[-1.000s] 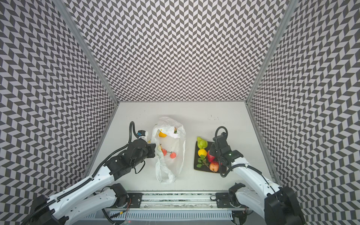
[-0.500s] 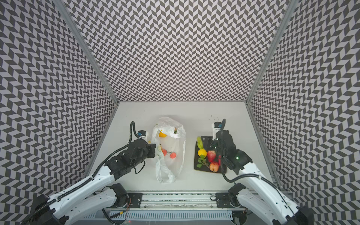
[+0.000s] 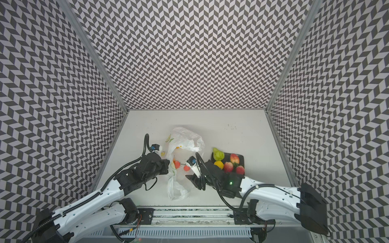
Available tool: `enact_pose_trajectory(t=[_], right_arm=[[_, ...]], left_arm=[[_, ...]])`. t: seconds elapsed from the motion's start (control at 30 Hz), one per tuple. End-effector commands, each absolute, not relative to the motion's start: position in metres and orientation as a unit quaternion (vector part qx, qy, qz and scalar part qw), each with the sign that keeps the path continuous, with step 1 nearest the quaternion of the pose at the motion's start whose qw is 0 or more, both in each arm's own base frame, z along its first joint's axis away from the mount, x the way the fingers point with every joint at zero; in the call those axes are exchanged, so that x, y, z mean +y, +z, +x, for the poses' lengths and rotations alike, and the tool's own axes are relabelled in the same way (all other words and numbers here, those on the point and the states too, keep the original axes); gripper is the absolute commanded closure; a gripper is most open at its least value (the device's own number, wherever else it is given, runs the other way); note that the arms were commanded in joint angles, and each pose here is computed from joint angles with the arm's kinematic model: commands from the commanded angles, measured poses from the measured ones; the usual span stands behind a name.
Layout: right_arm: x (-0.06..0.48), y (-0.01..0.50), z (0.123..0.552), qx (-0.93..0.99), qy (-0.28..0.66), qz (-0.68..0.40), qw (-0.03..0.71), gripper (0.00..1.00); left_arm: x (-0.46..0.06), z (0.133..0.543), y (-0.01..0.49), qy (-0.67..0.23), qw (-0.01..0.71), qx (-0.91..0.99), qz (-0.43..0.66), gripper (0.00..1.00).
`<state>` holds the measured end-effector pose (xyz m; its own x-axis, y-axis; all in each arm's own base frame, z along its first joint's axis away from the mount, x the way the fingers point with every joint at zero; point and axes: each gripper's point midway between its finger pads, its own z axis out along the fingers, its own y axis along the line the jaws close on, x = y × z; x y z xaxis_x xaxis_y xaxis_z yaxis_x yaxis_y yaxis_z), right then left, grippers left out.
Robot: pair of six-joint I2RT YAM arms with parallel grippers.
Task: Take fruits out of the plastic bag
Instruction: Place the fruit on the plate, then pick up the fruit from the plastic bag.
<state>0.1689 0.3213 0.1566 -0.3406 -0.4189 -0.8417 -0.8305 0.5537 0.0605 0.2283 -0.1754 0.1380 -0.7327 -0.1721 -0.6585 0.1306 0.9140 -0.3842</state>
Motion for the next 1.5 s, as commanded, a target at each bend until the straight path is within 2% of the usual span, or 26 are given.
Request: enact_pose_trajectory(t=[0.0, 0.1, 0.43, 0.6, 0.87, 1.17, 1.47], right_arm=[[0.341, 0.156, 0.184, 0.784, 0.25, -0.378, 0.424, 0.47], [0.351, 0.135, 0.195, 0.813, 0.222, -0.364, 0.397, 0.45], [0.379, 0.113, 0.245, 0.834, 0.2, -0.332, 0.393, 0.39], [0.368, 0.098, 0.268, 0.862, 0.166, -0.315, 0.361, 0.38], [0.353, 0.067, 0.254, 0.897, 0.141, -0.304, 0.288, 0.35], [0.348, 0.058, 0.268, 0.902, 0.098, -0.299, 0.295, 0.31], [0.365, 0.04, 0.265, 0.907, 0.118, -0.304, 0.266, 0.32]], left_arm=[[-0.175, 0.216, 0.121, -0.2, 0.334, 0.921, -0.016, 1.0], [-0.171, 0.213, 0.117, -0.188, 0.33, 0.925, -0.023, 1.0], [-0.16, 0.213, 0.116, -0.163, 0.328, 0.929, -0.046, 1.0], [-0.163, 0.218, 0.123, -0.163, 0.336, 0.926, -0.045, 1.0], [-0.167, 0.224, 0.128, -0.169, 0.347, 0.921, -0.045, 1.0], [-0.17, 0.226, 0.13, -0.172, 0.351, 0.919, -0.044, 1.0], [-0.17, 0.227, 0.135, -0.175, 0.357, 0.917, -0.041, 1.0]])
